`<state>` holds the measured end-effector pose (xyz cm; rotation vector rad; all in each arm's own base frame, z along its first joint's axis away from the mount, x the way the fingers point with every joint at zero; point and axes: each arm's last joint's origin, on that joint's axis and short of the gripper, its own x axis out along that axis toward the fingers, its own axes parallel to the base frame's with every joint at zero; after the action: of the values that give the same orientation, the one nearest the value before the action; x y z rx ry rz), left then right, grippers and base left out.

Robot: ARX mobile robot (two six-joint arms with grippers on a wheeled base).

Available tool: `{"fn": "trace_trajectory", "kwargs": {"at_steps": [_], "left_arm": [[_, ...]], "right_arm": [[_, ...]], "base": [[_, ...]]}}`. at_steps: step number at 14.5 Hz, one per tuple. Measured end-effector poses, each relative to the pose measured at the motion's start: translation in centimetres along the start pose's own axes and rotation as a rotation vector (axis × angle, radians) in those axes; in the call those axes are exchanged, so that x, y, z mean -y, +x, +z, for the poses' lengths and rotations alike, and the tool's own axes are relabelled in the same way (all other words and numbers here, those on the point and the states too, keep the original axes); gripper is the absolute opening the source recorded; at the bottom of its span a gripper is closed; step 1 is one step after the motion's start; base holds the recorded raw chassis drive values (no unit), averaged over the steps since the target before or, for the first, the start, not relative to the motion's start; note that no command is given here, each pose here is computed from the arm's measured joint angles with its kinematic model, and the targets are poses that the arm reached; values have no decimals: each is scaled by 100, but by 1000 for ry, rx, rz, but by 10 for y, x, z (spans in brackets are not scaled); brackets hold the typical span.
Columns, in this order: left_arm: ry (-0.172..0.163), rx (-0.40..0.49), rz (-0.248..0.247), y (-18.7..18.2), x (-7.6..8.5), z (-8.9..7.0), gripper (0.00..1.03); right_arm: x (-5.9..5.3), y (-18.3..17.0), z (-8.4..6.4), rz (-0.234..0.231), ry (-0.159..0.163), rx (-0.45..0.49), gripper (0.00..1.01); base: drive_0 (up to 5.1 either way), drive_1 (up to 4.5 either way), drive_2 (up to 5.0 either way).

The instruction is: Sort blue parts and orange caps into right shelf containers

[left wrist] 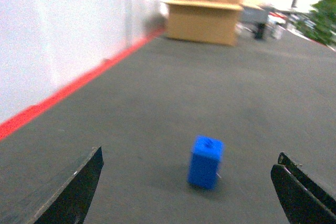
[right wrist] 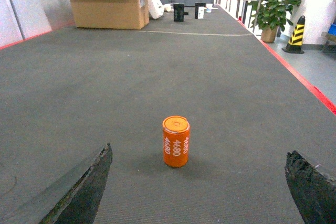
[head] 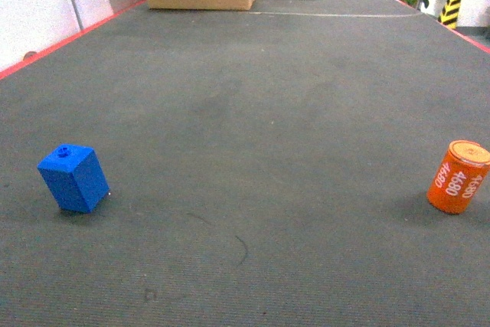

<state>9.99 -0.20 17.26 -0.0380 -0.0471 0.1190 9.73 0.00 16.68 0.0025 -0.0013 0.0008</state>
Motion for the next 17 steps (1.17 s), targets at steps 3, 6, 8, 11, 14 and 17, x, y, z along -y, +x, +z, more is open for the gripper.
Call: {"fn": "trace_trajectory", "kwargs": {"at_steps": [3,6,8,11,14,17], "left_arm": [[-37,2,499,7,-1,-1,98],[-48,18,500,19,1,-1,98],[-52,28,486,27,2,-2,98],[-49,11,455,38,3,-8,98],[-52,-15,436,50,2,-17,98],[-49,-30,402,57,2,-25,98]], "right_arm": [[0,0,0,-1,0,-2,98],[0,0,0,-1,0,0,98],[0,0,0,-1,0,0,98],[0,0,0,-1,0,0,98],[0,0,0,-1,0,0,98],[0,0,0,-1,0,0,98]], "base": [[0,0,0],[0,0,0],[0,0,0],[0,0,0],[0,0,0],[0,0,0]]}}
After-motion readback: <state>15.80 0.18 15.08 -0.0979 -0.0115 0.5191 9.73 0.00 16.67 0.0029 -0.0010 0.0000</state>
